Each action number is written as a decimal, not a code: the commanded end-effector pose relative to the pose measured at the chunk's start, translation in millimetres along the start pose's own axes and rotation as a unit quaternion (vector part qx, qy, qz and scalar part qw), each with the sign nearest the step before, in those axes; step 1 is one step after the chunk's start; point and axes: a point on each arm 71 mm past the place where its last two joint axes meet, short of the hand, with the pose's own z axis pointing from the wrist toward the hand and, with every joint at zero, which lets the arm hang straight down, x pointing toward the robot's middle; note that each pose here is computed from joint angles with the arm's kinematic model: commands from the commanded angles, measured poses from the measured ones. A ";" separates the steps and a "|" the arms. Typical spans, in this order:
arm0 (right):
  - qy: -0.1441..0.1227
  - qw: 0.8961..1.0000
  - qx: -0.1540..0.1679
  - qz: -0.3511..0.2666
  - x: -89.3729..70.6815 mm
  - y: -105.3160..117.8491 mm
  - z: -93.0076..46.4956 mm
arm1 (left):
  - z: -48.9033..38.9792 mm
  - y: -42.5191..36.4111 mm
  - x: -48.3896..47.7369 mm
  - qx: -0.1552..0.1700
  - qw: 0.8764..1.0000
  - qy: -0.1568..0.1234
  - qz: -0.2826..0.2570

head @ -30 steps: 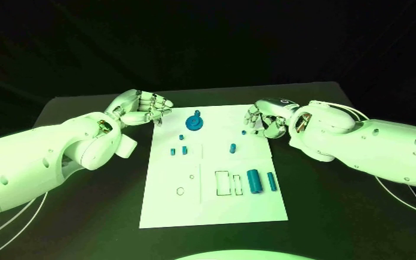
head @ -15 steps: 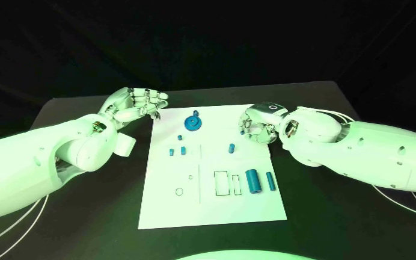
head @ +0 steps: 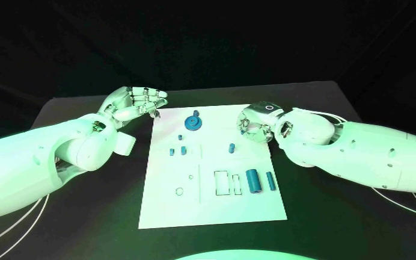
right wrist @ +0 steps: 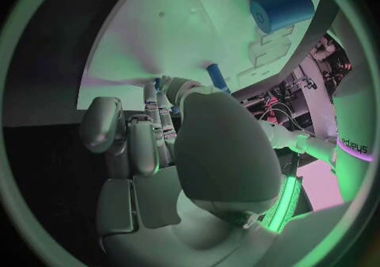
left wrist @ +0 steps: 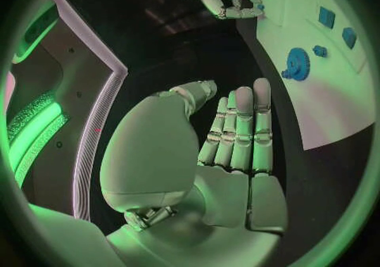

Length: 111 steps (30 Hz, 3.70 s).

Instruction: Assemble the parts on the task board

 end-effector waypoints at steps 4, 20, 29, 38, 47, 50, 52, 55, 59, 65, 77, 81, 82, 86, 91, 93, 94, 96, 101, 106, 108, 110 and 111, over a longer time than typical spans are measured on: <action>-0.017 1.000 0.008 -0.018 -1.3 0.2 0.3 | -0.2 -1.1 0.6 0.005 1.000 0.001 -0.006; 0.032 0.999 0.009 -0.019 12.8 1.9 2.3 | -0.8 -0.5 0.9 -0.001 1.000 0.006 -0.007; 0.053 0.998 0.014 -0.025 23.4 3.1 3.0 | -1.6 -0.2 0.4 -0.004 1.000 0.006 -0.006; 0.061 0.998 0.011 -0.024 34.1 10.9 4.8 | -1.6 -0.1 0.7 -0.005 1.000 0.007 -0.005; 0.079 0.996 0.014 -0.030 39.8 12.5 3.8 | -1.9 -0.3 1.0 -0.006 1.000 0.007 -0.004; 0.074 0.997 0.013 -0.030 39.7 12.8 3.4 | -2.0 -0.3 1.0 -0.006 1.000 0.007 -0.004; 0.067 0.997 0.011 -0.030 39.1 13.3 3.0 | -2.0 -0.4 1.1 -0.006 1.000 0.007 -0.003; 0.054 0.998 0.009 -0.028 37.8 14.2 2.5 | -2.1 -0.5 1.3 -0.006 1.000 0.007 -0.003; 0.037 0.999 0.006 -0.027 35.8 15.5 2.0 | -2.2 -0.7 1.9 -0.005 1.000 0.008 -0.004; 0.012 1.000 0.004 -0.025 32.3 16.7 1.0 | -2.6 -0.9 2.2 -0.005 1.000 0.008 -0.004; -0.019 1.000 0.001 -0.014 25.4 17.8 -1.8 | -2.8 -0.8 1.6 -0.006 1.000 0.007 -0.004; -0.035 0.999 -0.002 -0.007 19.1 17.9 -2.9 | -2.6 -0.5 1.0 -0.006 1.000 0.007 -0.003; -0.039 0.999 -0.002 -0.005 17.4 17.9 -3.1 | -2.6 -0.4 0.9 -0.006 1.000 0.007 -0.003; -0.057 0.998 -0.004 0.003 9.4 16.5 -5.1 | -2.5 -0.3 0.7 -0.007 1.000 0.006 -0.003; -0.080 0.997 -0.006 0.016 0.2 13.2 -11.6 | -2.5 -0.2 0.5 -0.007 1.000 0.006 -0.003; -0.088 0.996 -0.008 0.022 -3.0 12.3 -14.3 | -2.5 -0.1 0.3 -0.007 1.000 0.006 -0.003; -0.093 0.995 -0.009 0.026 -4.7 12.0 -15.8 | -2.4 0.0 0.2 -0.008 1.000 0.006 -0.003; -0.101 0.994 -0.012 0.035 -7.6 11.9 -18.4 | -2.3 0.1 0.0 -0.008 1.000 0.006 -0.003; -0.118 0.991 -0.023 0.052 -13.3 14.8 -23.5 | -2.1 0.3 -0.3 -0.008 1.000 0.006 -0.003; -0.131 0.988 -0.039 0.071 -17.7 23.5 -27.6 | -1.9 0.4 -0.5 -0.008 1.000 0.005 -0.003; -0.132 0.987 -0.047 0.078 -19.0 29.6 -28.9 | -1.8 0.5 -0.6 -0.008 1.000 0.005 -0.002; -0.131 0.986 -0.058 0.085 -19.6 37.9 -29.9 | -1.7 0.5 -0.6 -0.007 1.000 0.005 -0.002; -0.130 0.986 -0.064 0.088 -19.7 42.2 -30.2 | -1.7 0.5 -0.4 -0.007 1.000 0.005 -0.002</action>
